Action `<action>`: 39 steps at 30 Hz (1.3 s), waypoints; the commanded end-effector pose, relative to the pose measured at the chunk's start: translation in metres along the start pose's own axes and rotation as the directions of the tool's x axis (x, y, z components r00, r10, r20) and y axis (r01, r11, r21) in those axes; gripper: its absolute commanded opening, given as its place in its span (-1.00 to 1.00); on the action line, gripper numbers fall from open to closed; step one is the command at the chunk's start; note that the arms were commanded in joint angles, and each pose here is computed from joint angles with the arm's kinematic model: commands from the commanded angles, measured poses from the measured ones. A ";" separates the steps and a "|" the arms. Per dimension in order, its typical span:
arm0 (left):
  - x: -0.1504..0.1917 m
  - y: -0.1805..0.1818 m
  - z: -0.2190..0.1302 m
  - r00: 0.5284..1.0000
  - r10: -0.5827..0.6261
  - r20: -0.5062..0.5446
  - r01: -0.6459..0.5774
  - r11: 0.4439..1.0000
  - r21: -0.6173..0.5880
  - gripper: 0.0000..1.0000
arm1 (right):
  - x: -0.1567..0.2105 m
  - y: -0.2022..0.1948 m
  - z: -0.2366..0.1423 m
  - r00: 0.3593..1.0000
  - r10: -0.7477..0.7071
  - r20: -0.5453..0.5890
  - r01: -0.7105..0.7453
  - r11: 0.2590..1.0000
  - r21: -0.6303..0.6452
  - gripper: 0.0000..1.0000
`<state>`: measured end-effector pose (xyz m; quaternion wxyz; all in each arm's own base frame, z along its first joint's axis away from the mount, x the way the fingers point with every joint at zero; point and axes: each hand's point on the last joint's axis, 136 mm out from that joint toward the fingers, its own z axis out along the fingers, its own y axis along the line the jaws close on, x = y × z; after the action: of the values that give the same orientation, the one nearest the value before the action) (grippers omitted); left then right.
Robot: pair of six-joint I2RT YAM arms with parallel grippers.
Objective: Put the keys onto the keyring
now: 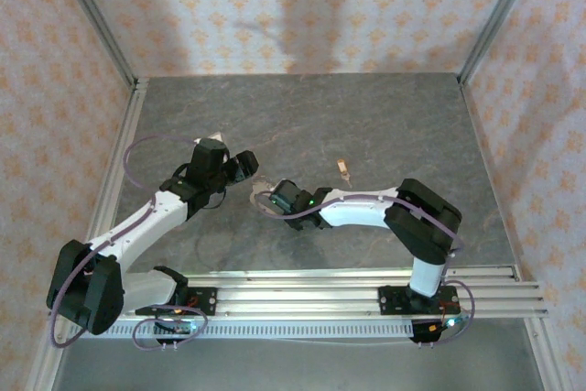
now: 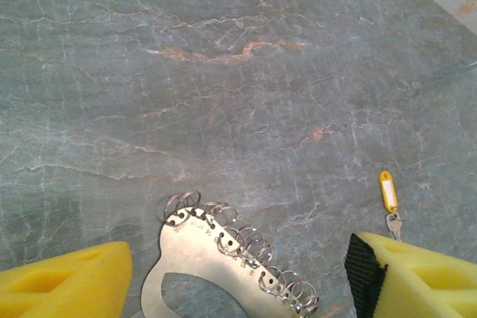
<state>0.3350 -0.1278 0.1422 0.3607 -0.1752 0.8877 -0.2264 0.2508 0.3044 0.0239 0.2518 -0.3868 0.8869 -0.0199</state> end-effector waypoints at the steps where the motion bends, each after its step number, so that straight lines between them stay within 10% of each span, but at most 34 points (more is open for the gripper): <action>1: -0.001 0.003 -0.003 1.000 -0.008 0.004 0.008 1.000 -0.001 0.55 | -0.001 -0.009 0.006 1.000 -0.021 -0.014 0.022 0.997 0.070 -0.36; 18: -0.001 0.002 -0.001 1.000 -0.008 -0.002 0.008 1.000 0.005 0.55 | 0.000 -0.026 0.015 1.000 0.002 -0.027 0.002 0.991 0.135 -0.51; 27: -0.001 0.000 -0.001 1.000 -0.011 -0.003 0.011 1.000 0.014 0.55 | -0.011 -0.019 0.010 1.000 0.008 -0.019 -0.007 0.998 0.066 -1.00; 39: -0.007 -0.012 -0.010 1.000 -0.019 0.005 0.019 0.998 0.060 0.55 | -0.056 -0.031 -0.073 0.957 0.264 0.115 -0.224 0.934 -0.280 -1.00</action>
<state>0.3330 -0.1324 0.1428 0.3541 -0.1693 0.8883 -0.2384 0.2791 0.3026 0.0909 0.2724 -0.3204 0.9028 0.0902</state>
